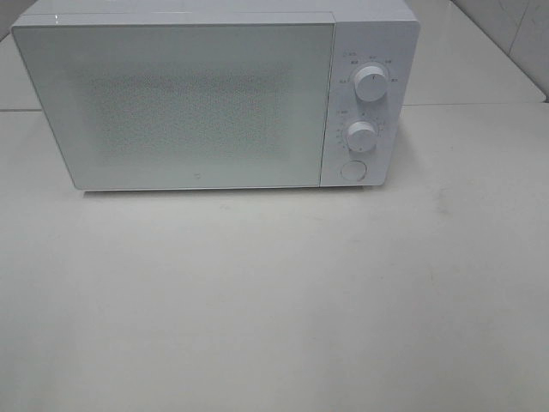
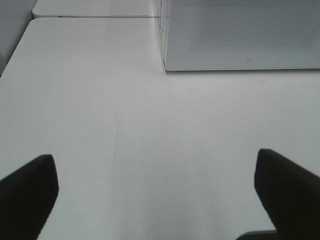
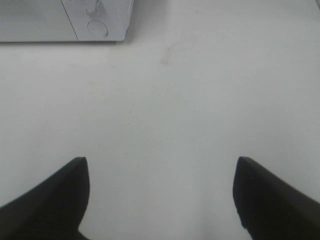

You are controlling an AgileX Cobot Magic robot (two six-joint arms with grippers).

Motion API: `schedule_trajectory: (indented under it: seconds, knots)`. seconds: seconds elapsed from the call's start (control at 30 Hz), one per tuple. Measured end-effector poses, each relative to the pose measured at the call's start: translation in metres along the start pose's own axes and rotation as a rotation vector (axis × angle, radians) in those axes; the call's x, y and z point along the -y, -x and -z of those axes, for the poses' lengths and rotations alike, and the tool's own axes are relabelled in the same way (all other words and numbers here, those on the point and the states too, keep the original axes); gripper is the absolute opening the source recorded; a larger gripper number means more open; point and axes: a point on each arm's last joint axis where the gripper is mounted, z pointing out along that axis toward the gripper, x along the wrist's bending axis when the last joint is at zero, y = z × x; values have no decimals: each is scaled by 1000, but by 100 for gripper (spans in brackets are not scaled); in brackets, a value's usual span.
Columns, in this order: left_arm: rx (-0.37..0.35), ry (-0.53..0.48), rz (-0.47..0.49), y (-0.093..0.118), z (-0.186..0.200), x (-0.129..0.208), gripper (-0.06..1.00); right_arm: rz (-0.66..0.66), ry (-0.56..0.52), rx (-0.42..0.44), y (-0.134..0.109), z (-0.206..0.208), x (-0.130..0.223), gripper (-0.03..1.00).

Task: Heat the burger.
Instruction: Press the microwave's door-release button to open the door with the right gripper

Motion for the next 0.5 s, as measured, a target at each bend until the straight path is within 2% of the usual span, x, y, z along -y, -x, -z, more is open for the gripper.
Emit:
schedule_trajectory:
  seconds: [0.2,0.5]
  knots:
    - [0,0,0,0,0,0,99,-22,115,13,1,14,10,76]
    - [0,0,0,0,0,0,99,-25,134,7,-1,16,12,76]
